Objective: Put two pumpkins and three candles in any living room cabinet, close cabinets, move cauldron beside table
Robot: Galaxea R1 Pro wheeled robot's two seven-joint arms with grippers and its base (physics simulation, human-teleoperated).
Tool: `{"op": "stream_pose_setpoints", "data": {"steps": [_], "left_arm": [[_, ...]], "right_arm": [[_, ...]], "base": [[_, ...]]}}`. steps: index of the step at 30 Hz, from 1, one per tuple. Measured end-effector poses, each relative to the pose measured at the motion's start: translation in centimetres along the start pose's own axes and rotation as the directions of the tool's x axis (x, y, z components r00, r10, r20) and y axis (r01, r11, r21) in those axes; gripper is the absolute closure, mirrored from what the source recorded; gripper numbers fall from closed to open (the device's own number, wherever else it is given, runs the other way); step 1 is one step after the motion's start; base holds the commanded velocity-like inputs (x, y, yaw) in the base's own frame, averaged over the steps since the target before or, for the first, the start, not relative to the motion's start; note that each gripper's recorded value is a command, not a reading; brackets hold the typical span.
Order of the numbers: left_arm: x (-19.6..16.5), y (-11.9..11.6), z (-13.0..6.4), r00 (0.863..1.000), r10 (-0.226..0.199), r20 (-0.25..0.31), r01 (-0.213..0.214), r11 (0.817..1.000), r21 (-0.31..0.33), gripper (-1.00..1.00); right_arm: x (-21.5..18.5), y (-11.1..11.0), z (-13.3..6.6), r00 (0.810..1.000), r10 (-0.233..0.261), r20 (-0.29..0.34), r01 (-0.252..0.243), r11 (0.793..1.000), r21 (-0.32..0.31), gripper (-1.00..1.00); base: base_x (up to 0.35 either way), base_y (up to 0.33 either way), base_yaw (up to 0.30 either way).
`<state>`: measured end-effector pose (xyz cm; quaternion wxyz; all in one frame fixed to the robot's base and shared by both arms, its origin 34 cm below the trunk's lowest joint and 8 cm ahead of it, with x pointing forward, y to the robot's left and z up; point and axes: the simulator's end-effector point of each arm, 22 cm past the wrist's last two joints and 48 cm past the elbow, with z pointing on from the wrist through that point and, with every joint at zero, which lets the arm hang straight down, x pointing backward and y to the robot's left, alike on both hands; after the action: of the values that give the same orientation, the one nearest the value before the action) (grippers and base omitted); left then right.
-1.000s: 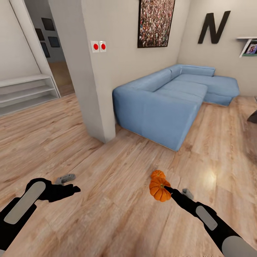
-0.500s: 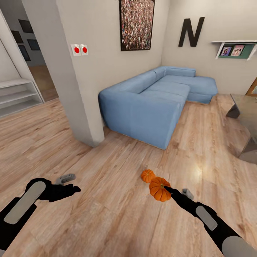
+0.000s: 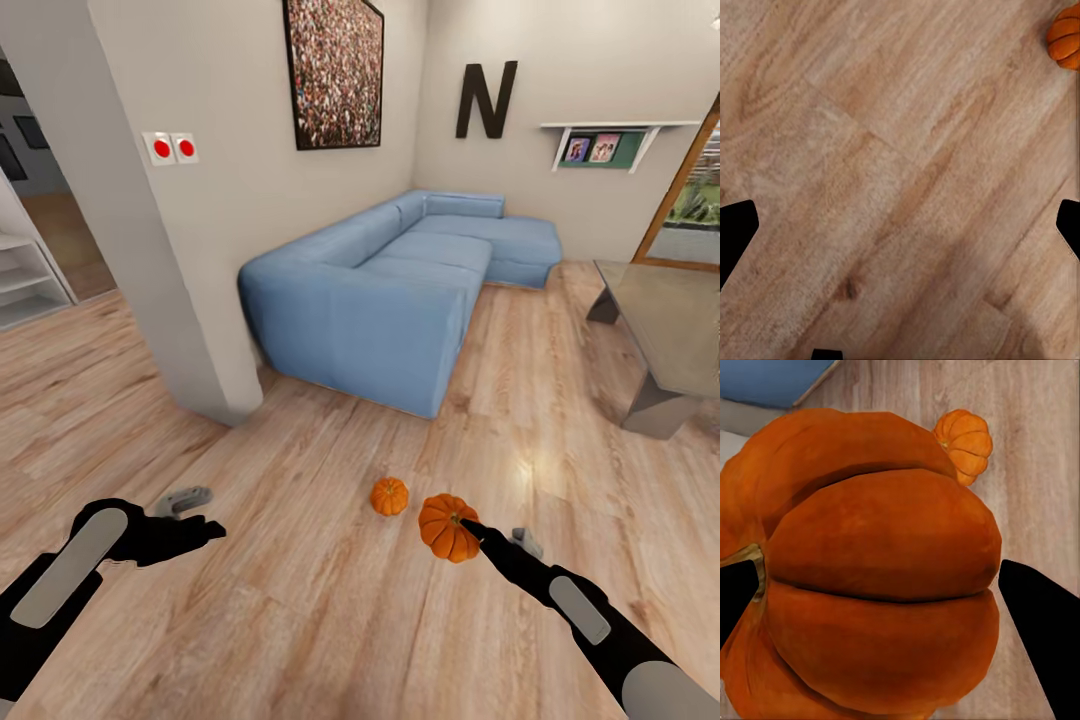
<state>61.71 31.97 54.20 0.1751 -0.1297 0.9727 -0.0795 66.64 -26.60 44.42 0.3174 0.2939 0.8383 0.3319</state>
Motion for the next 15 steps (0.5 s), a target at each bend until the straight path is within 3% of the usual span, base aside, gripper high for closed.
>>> {"op": "stream_pose_setpoints", "data": {"steps": [15], "left_arm": [[0.16, -0.03, 0.13, 1.0, 0.003, -0.004, -0.003, 1.0, -0.001, -1.0]], "right_arm": [[-0.18, 0.09, 0.04, 0.999, 0.037, 0.01, -0.037, 0.999, -0.009, 1.0]], "base": [[0.136, 0.0, -0.007]]}}
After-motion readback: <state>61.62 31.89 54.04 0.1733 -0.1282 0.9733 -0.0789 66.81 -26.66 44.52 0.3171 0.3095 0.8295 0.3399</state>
